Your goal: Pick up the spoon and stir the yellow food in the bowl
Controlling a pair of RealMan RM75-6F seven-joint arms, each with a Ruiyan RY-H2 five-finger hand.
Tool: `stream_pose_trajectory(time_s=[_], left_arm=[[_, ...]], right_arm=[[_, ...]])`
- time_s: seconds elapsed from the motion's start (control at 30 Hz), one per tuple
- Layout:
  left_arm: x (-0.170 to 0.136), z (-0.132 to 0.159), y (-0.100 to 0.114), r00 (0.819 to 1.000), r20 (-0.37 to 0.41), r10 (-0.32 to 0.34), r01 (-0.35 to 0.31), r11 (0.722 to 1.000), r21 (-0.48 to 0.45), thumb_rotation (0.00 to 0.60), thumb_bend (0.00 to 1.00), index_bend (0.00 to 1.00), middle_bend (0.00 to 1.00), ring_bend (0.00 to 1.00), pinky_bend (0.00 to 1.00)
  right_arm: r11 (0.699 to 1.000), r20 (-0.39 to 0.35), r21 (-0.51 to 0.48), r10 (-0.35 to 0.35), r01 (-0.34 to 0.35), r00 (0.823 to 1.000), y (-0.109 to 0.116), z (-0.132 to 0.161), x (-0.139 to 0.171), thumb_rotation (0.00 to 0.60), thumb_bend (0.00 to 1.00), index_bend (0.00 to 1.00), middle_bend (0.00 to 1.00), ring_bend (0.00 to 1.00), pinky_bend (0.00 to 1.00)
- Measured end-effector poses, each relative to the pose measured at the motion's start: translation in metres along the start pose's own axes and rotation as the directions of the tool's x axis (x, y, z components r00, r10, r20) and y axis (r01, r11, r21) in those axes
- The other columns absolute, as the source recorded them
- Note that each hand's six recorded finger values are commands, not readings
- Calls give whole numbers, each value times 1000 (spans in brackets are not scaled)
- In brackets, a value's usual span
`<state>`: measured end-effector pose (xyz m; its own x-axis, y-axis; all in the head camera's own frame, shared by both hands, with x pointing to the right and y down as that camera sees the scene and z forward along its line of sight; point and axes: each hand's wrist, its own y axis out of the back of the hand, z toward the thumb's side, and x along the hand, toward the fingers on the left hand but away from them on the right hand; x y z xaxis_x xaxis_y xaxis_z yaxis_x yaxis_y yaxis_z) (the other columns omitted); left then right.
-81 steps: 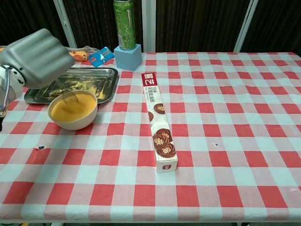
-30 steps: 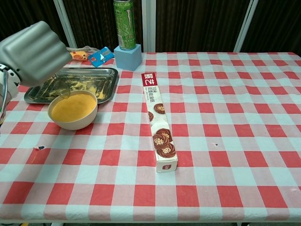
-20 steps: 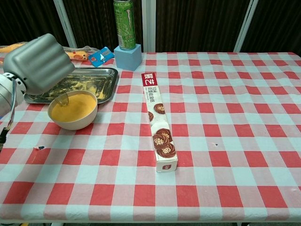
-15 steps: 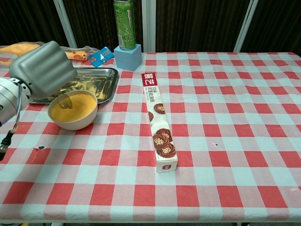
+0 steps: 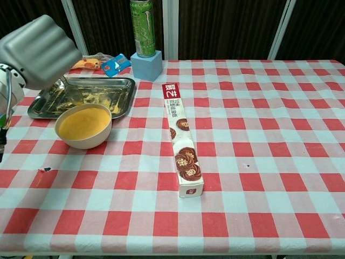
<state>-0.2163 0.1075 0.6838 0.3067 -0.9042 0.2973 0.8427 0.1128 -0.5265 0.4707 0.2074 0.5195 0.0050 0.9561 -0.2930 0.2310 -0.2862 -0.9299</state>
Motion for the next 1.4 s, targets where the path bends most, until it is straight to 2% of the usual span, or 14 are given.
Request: stream_pose_trajectory(time_s=[0.27, 0.47, 0.6, 0.73, 0.9, 0.97, 1.23, 1.33, 1.4], left_arm=[[0, 3, -1, 1000, 14, 2, -2, 999, 35, 600, 416, 702, 922, 920, 991], [-9, 12, 7, 997, 56, 52, -56, 995, 80, 600, 421, 684, 921, 918, 990], [-3, 9, 2, 999, 40, 17, -21, 996, 82, 600, 425, 677, 925, 918, 990], [0, 9, 2, 999, 40, 23, -25, 998, 61, 600, 423, 694, 932, 924, 991], [4, 9, -2, 999, 37, 22, -23, 1000, 10, 600, 414, 793, 951, 935, 999], [5, 9, -1, 998, 42, 36, -36, 999, -17, 600, 413, 801, 954, 937, 1000], [13, 1, -3, 998, 28, 57, -53, 987, -150, 600, 413, 766, 952, 936, 1000], [18, -2, -6, 999, 27, 46, -39, 973, -228, 600, 413, 743, 941, 933, 1000], [23, -4, -12, 999, 31, 18, -8, 953, -303, 600, 411, 717, 931, 931, 999]], right_arm=[[1000, 2, 1, -4, 4, 1000, 1, -1, 1, 600, 244, 0, 128, 0, 0], [1000, 2, -1, 1, -1, 1000, 0, -1, 0, 600, 244, 0, 128, 0, 0], [1000, 2, 1, 0, 0, 1000, 0, -1, 0, 600, 245, 0, 129, 0, 0], [1000, 2, 0, -3, 3, 1000, 1, -1, 0, 600, 245, 0, 133, 0, 0], [1000, 4, 2, 1, -1, 1000, 0, -1, 0, 600, 246, 0, 133, 0, 0], [1000, 5, 2, -3, 3, 1000, 1, -1, 0, 600, 246, 0, 133, 0, 0], [1000, 5, 5, -1, 1, 1000, 1, -1, -1, 600, 244, 0, 133, 0, 0], [1000, 6, 6, 1, -1, 1000, 1, 0, -2, 600, 244, 0, 133, 0, 0], [1000, 5, 5, 4, -4, 1000, 0, 0, -2, 600, 245, 0, 133, 0, 0]])
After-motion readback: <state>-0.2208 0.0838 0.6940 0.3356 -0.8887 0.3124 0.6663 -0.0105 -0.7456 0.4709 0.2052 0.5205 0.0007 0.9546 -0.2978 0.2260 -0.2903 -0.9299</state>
